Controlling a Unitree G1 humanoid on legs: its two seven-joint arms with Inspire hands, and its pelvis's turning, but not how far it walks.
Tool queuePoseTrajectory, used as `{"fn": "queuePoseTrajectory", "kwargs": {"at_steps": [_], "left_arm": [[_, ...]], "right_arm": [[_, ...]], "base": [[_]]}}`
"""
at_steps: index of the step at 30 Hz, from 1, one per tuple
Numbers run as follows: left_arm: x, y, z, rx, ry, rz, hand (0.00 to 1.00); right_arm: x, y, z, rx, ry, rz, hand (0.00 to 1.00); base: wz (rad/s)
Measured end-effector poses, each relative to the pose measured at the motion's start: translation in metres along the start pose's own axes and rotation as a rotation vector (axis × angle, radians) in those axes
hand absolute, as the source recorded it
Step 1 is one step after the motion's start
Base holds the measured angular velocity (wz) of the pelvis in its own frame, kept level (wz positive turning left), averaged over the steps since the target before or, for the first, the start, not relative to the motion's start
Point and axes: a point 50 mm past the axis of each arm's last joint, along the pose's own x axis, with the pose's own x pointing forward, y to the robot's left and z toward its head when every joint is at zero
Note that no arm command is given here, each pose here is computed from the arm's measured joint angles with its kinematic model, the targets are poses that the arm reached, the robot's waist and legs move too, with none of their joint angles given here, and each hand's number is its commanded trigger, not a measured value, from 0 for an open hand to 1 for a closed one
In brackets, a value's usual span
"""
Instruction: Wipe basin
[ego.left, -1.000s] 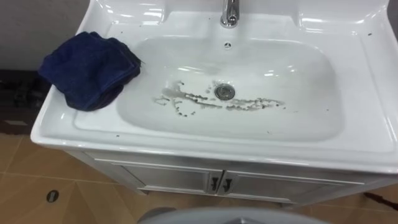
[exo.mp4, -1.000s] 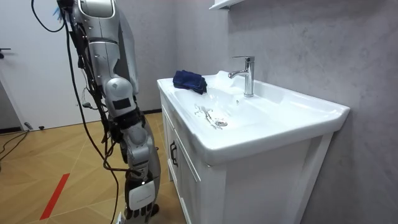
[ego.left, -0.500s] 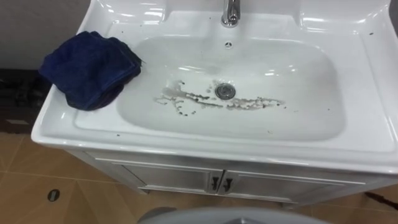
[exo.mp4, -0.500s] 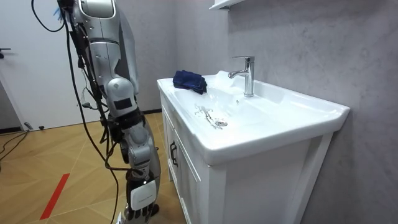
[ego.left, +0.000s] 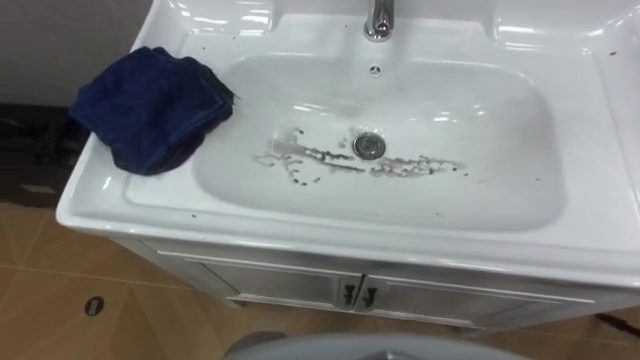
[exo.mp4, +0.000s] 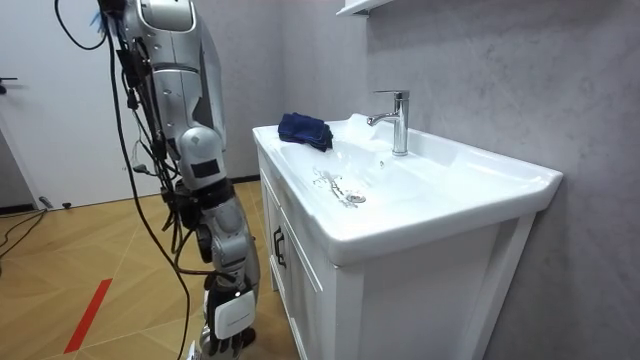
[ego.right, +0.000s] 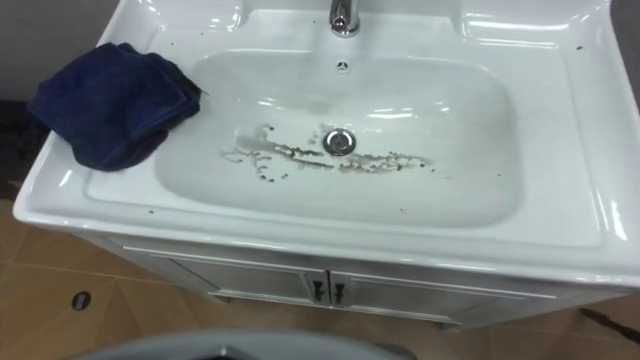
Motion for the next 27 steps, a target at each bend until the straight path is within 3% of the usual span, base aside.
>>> {"fn": "queuePoseTrajectory", "kwargs": {"at_steps": [15,18,20,23,27], "left_arm": [[-0.001,0.010,-0.031,-0.406,0.052,0.126,0.00],[-0.004,0.026,-0.028,-0.505,0.021,0.233,0.00],[-0.011,0.051,-0.020,-0.605,-0.041,0.381,0.00],[-0.023,0.078,-0.008,-0.678,-0.122,0.564,0.00],[-0.039,0.100,0.005,-0.740,-0.215,0.756,0.00]], "right_arm": [[0.000,-0.002,-0.008,-0.020,0.029,-0.007,0.00],[-0.001,-0.008,-0.010,-0.002,0.030,-0.023,0.00],[-0.002,-0.012,-0.012,0.009,0.033,-0.036,0.00],[-0.003,-0.014,-0.015,0.002,0.042,-0.036,0.00],[-0.003,-0.016,-0.019,0.006,0.040,-0.029,0.00]], "base": [[0.06],[0.15],[0.23],[0.04],[0.01]]}}
